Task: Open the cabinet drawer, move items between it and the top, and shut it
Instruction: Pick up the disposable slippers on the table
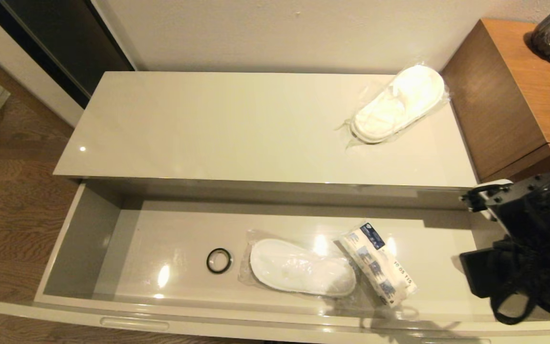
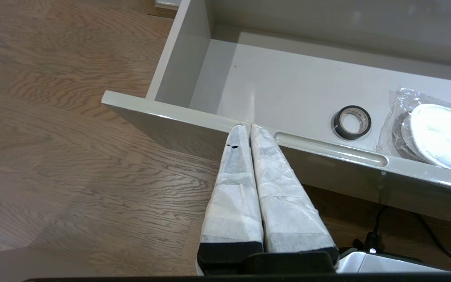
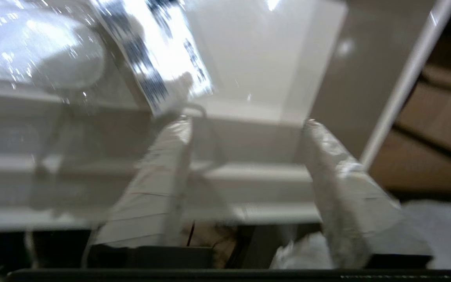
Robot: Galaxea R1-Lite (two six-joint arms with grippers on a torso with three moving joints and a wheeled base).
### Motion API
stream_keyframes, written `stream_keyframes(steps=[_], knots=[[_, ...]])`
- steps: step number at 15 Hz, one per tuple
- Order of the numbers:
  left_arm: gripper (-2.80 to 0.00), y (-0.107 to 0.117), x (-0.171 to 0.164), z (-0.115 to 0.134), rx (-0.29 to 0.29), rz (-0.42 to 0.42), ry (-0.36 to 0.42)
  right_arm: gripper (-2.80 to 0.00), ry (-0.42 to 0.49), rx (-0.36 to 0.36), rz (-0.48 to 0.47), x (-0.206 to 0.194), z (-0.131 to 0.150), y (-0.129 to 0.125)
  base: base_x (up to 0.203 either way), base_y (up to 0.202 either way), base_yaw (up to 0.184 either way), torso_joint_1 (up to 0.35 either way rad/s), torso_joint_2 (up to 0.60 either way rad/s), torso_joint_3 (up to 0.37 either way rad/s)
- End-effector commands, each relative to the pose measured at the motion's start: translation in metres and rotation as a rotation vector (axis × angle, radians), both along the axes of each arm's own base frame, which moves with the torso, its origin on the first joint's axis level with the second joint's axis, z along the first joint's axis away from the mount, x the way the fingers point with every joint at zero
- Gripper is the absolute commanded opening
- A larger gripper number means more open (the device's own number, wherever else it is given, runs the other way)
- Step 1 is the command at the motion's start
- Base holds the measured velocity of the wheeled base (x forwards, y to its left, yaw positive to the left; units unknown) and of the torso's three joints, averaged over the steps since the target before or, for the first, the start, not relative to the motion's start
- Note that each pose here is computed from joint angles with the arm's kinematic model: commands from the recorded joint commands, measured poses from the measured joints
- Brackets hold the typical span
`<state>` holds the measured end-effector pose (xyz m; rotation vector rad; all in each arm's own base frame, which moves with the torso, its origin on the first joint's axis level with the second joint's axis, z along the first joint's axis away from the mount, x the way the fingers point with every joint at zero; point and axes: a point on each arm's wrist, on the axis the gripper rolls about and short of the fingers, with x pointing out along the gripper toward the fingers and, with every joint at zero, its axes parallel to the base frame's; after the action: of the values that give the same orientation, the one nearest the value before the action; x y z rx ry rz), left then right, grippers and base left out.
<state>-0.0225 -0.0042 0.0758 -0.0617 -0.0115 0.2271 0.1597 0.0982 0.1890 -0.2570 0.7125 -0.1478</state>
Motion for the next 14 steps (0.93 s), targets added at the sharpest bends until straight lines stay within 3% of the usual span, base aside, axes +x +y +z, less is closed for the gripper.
stream_keyframes(steps=[1,4,6,12,14], knots=[[-2.8,-0.001,-0.003,-0.001,0.007,0.001,-0.038,-2.8,-0.018,0.068,-0.078,-0.033,0.016,-0.027,0.0,0.0,0.0,0.0,0.0,0.0],[-2.8,-0.001,-0.003,-0.001,0.007,0.0,-0.038,-2.8,-0.04,0.085,-0.181,-0.033,0.021,-0.041,0.0,0.0,0.0,0.0,0.0,0.0],[-2.8,-0.001,-0.003,-0.001,0.007,-0.002,-0.038,-2.8,-0.091,0.069,-0.304,-0.034,0.028,-0.05,0.0,0.0,0.0,0.0,0.0,0.0],[-2.8,-0.001,-0.003,-0.001,0.007,0.0,-0.036,-2.8,-0.142,0.098,-0.447,-0.067,0.048,-0.08,0.0,0.0,0.0,0.0,0.0,0.0],[-2.8,-0.001,-0.003,-0.001,0.007,0.0,-0.036,-2.8,-0.209,0.135,-0.494,-0.1,0.062,-0.095,0.0,0.0,0.0,0.0,0.0,0.0]])
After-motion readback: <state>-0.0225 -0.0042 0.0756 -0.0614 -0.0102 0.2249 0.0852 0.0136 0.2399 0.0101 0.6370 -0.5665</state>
